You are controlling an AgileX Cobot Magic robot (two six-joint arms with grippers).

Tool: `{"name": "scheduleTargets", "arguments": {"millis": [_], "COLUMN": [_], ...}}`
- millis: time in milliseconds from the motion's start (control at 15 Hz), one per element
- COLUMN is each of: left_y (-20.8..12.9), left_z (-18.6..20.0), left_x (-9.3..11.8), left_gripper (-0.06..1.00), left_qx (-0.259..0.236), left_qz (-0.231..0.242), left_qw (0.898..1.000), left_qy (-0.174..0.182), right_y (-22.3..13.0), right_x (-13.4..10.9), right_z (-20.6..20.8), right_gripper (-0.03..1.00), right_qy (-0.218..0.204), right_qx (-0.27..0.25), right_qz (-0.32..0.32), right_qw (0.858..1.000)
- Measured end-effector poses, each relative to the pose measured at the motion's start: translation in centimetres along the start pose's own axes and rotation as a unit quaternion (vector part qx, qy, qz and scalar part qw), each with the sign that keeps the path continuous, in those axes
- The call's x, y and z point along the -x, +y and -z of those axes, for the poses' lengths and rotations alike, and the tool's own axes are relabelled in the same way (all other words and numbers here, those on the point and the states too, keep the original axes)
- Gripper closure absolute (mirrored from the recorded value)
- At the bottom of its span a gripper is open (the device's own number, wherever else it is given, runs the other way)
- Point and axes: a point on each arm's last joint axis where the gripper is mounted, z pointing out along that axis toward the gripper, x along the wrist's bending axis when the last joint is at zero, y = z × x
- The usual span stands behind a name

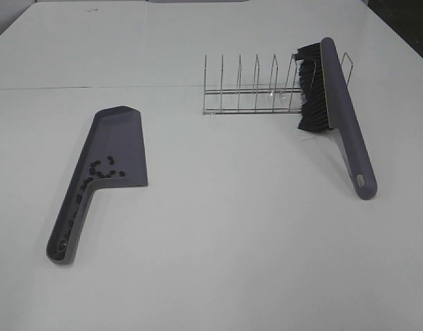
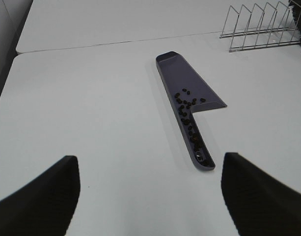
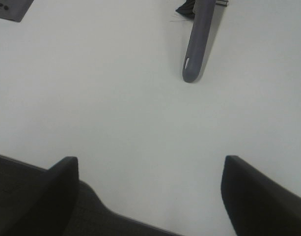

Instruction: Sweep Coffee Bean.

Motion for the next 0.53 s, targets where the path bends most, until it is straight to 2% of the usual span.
{"name": "scheduleTargets", "arguments": {"millis": [533], "left_y": [-0.16], "left_z": [-0.05], "left_x": [0.61], "left_gripper": [0.22], "left_qx": [-0.004], "left_qz": [-0.021], "left_qw": [0.999], "left_qy": [-0.034], "right_y": [-0.16], "right_x": [-0.08], "right_z": [0.24], "right_gripper": [0.21], "right_qy": [0.000], "right_qx": [0.010], "right_qz": [0.000], "right_qw": [1.000]}}
